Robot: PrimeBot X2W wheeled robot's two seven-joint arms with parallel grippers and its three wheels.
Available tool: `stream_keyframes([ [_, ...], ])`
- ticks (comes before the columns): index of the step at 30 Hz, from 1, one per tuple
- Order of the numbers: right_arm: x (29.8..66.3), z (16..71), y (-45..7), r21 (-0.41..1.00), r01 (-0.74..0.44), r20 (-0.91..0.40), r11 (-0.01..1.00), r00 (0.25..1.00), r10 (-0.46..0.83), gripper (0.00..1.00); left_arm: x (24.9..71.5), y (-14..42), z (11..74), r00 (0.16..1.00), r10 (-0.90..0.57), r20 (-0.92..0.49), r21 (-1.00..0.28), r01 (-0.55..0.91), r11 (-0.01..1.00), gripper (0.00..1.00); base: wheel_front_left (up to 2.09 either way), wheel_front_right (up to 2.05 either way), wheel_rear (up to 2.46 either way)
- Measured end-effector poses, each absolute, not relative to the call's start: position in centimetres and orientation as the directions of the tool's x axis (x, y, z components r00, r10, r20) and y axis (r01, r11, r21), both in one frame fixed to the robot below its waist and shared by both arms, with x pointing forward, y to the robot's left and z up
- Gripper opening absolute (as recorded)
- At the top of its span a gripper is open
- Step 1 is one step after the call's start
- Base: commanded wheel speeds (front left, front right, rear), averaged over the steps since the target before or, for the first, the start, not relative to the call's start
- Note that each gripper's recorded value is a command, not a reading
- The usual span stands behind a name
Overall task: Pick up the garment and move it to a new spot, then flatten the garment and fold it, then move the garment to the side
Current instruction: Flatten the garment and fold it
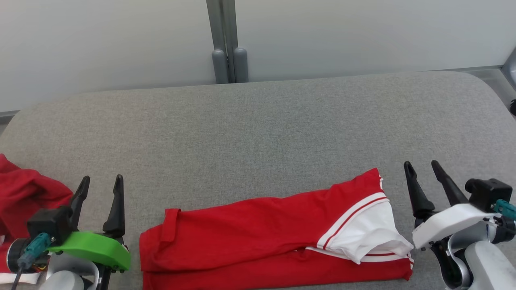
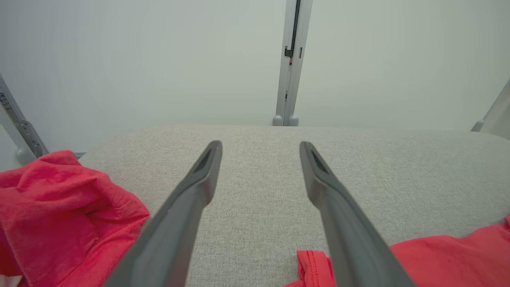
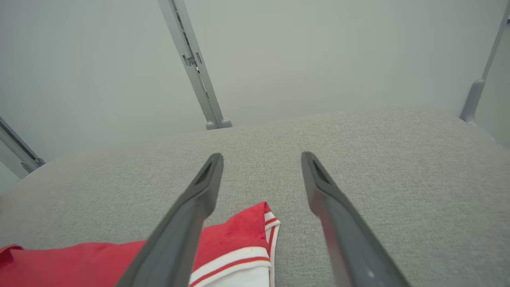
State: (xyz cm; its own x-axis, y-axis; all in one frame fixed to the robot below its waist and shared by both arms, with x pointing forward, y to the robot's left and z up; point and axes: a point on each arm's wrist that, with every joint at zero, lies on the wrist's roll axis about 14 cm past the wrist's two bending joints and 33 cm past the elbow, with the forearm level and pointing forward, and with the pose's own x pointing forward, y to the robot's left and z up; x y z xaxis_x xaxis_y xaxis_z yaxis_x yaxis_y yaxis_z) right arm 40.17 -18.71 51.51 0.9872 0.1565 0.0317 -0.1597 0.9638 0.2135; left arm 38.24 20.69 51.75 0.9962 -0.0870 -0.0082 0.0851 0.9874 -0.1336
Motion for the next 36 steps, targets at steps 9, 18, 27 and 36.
stream_keyframes([
  [9,38.5,47.7,-17.9,0.254,-0.121,-0.056,0.96,0.989,0.14,1.0,36.2,20.7,52.1,0.998,-0.016,0.06,-0.164,0.026,0.986,1.0,0.0,0.0,0.0],
  [18,38.4,42.6,-16.7,0.255,-0.117,-0.34,0.96,0.918,0.203,1.0,36.1,20.1,51.7,0.997,-0.039,0.072,-0.157,0.05,0.986,1.0,0.0,0.0,0.0],
  [27,37.9,38.1,-16.0,0.305,-0.037,-0.594,0.952,0.774,0.22,1.0,35.7,20.1,50.6,0.998,-0.041,0.048,-0.165,0.049,0.985,1.0,0.0,0.0,0.0],
  [36,38.0,37.5,-14.4,0.341,-0.047,-0.66,0.939,0.699,0.275,0.04,35.5,20.2,50.1,0.999,-0.035,0.039,-0.172,0.041,0.984,1.0,0.0,0.0,0.0],
])
